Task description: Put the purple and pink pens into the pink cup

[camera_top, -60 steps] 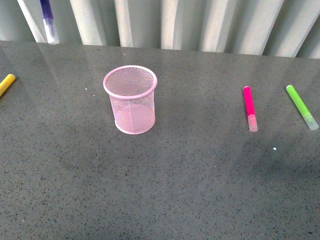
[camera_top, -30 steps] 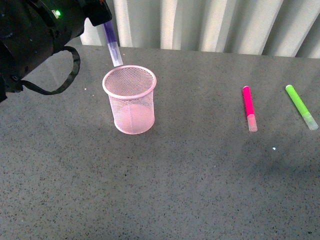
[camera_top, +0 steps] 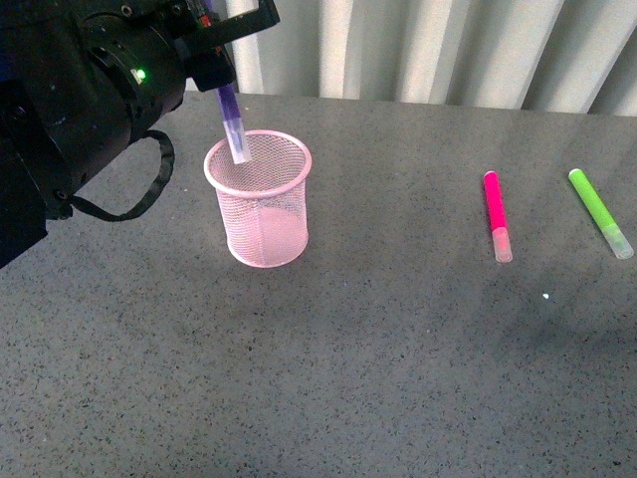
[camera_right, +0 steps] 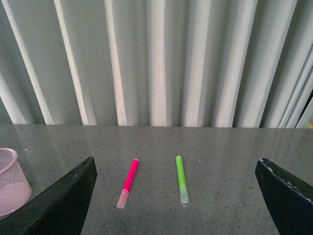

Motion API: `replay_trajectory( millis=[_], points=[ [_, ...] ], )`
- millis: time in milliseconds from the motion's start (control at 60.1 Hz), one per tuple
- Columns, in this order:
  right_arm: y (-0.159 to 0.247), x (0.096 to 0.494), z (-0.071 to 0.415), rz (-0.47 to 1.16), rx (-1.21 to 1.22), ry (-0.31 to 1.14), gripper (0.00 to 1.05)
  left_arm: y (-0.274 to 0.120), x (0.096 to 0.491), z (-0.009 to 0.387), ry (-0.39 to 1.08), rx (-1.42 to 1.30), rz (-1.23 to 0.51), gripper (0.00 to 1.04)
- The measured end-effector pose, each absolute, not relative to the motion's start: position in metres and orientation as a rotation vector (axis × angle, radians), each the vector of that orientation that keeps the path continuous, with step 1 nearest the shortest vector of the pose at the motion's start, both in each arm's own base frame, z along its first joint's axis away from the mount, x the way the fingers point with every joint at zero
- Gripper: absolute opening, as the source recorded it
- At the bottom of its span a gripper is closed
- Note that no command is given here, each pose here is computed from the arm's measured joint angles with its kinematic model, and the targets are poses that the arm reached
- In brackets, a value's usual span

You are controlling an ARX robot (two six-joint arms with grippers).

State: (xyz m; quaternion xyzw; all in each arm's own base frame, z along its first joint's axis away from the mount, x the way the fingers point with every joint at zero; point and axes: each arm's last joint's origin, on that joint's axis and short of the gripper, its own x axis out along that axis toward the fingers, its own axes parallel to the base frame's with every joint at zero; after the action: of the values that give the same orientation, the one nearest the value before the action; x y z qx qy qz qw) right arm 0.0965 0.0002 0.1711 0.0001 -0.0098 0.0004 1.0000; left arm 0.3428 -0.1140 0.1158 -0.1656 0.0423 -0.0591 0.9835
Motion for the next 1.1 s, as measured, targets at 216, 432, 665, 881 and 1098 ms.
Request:
replay_trajectory(
  millis=[216,432,665,881,1098],
  points=[
    [0.0,0.096,0.171,0.001,0.0,-0.02,0.98,-0.115,0.344,0.1,0.2,-0.357,-0.125,0.17],
    [0.0,0.096,0.171,0.001,0.0,-0.02,0.98,-0.114,0.345,0.107,0.266,-0.405,-0.147,0.55],
    [0.0,0.096,0.171,0.001,0.0,-0.02,0.98,-0.1,0.331,0.144,0.349,-0.294,-0.14,0.96],
    [0.0,0.096,0.171,0.001,0.0,-0.02,0.98,-0.071,0.299,0.165,0.53,-0.118,-0.16,0.98],
    [0.0,0.096,0.171,0.001,0.0,-0.02,0.98,-0.065,0.295,0.154,0.316,-0.026,-0.045,0.85]
  ],
)
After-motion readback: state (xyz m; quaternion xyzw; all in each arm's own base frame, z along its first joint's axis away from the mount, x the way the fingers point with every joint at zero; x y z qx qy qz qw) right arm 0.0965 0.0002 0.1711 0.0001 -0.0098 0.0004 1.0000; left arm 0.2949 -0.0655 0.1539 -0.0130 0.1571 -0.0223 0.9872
